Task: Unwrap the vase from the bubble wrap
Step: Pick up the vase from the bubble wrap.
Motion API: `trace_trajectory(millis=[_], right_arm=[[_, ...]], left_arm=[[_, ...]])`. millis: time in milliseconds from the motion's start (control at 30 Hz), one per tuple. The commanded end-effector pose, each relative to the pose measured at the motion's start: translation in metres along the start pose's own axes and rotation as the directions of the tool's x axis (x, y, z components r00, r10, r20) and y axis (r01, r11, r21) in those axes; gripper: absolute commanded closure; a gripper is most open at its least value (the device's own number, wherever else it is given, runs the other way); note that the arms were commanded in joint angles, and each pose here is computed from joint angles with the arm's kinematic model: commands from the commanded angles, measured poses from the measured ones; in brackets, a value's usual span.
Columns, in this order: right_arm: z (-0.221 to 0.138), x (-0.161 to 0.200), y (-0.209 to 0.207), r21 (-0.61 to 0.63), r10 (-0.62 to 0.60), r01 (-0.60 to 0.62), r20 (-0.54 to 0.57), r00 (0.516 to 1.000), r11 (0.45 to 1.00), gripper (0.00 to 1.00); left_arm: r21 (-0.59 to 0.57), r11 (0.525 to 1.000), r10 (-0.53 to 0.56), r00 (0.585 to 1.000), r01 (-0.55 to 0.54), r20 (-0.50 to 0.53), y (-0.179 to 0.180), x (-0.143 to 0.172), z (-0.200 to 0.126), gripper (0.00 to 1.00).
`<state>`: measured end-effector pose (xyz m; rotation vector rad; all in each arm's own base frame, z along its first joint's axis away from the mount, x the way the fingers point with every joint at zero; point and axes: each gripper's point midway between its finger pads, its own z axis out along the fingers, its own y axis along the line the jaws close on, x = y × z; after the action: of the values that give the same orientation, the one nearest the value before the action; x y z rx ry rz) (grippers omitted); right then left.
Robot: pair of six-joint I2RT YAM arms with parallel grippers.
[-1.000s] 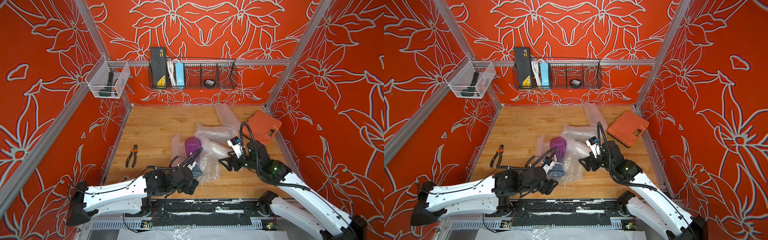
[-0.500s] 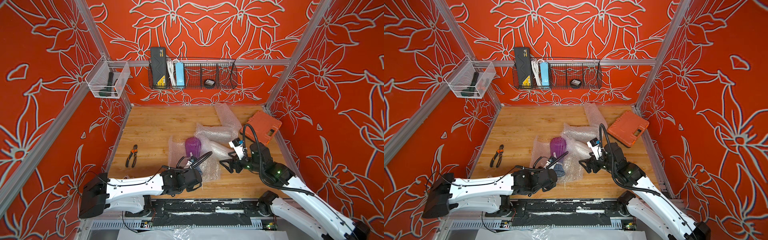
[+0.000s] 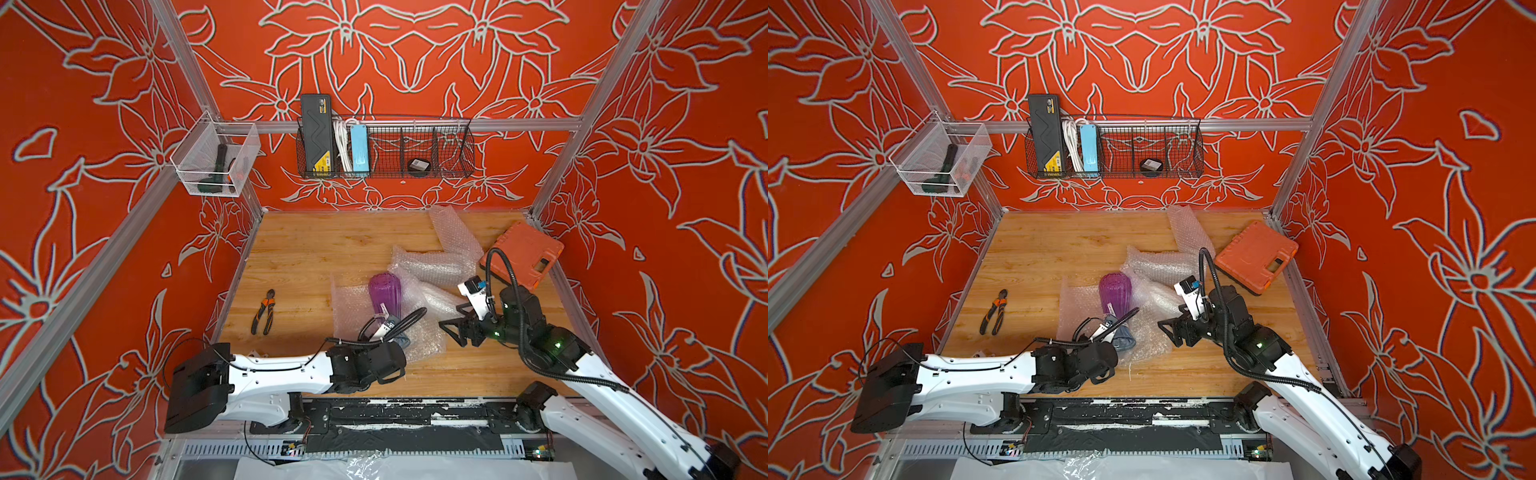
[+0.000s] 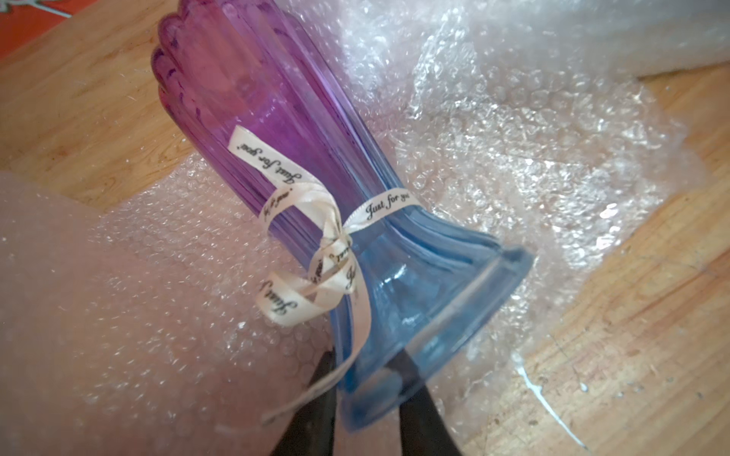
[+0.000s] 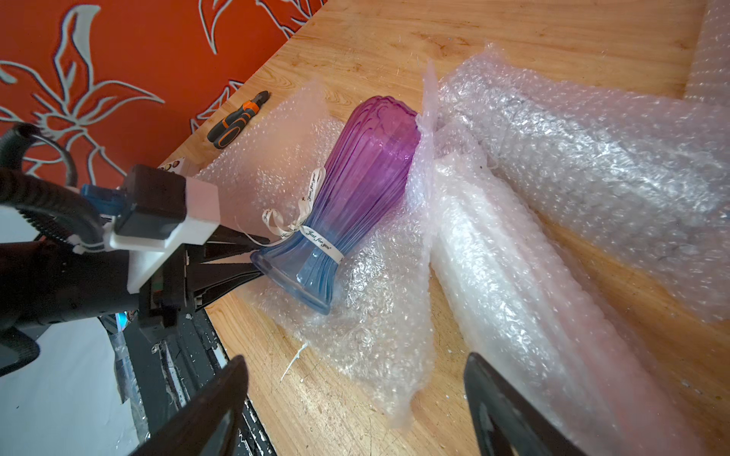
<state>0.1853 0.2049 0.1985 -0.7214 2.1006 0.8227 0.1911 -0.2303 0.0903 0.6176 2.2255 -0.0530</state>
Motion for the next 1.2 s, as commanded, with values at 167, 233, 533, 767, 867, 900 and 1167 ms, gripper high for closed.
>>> trace_trajectory(millis=[167,233,533,767,867,900,1167], right_arm=[[-0.002,0.008,-0.002,0.012,-0.024,0.024,0.001,1.000,1.000,0.13],[-0.002,0.008,-0.003,0.016,-0.024,0.024,0.004,1.000,1.000,0.14],[-0.005,0.009,-0.003,0.022,-0.033,0.032,0.012,0.999,0.999,0.13],[-0.009,0.004,0.001,0.010,-0.071,0.070,0.030,0.997,0.997,0.13],[-0.010,-0.001,0.007,-0.019,-0.101,0.102,0.059,0.993,0.995,0.14],[-0.011,-0.004,0.011,-0.039,-0.113,0.116,0.076,0.991,0.992,0.13],[-0.010,-0.016,0.033,-0.158,-0.133,0.150,0.113,0.985,0.976,0.11]], left_arm=[[0.000,0.999,-0.041,0.997,0.041,0.067,0.004,-0.011,-0.004,0.97],[0.010,0.999,-0.051,0.996,0.050,0.070,0.003,-0.013,-0.006,0.97],[0.061,0.994,-0.094,0.991,0.088,0.095,0.002,-0.034,-0.025,1.00],[0.128,0.978,-0.172,0.983,0.163,0.062,0.000,-0.054,-0.052,1.00],[0.146,0.971,-0.199,0.978,0.189,0.055,0.001,-0.068,-0.066,1.00],[0.152,0.970,-0.202,0.978,0.192,0.052,0.000,-0.073,-0.070,1.00],[0.174,0.959,-0.228,0.974,0.225,-0.001,-0.008,-0.091,-0.077,1.00]])
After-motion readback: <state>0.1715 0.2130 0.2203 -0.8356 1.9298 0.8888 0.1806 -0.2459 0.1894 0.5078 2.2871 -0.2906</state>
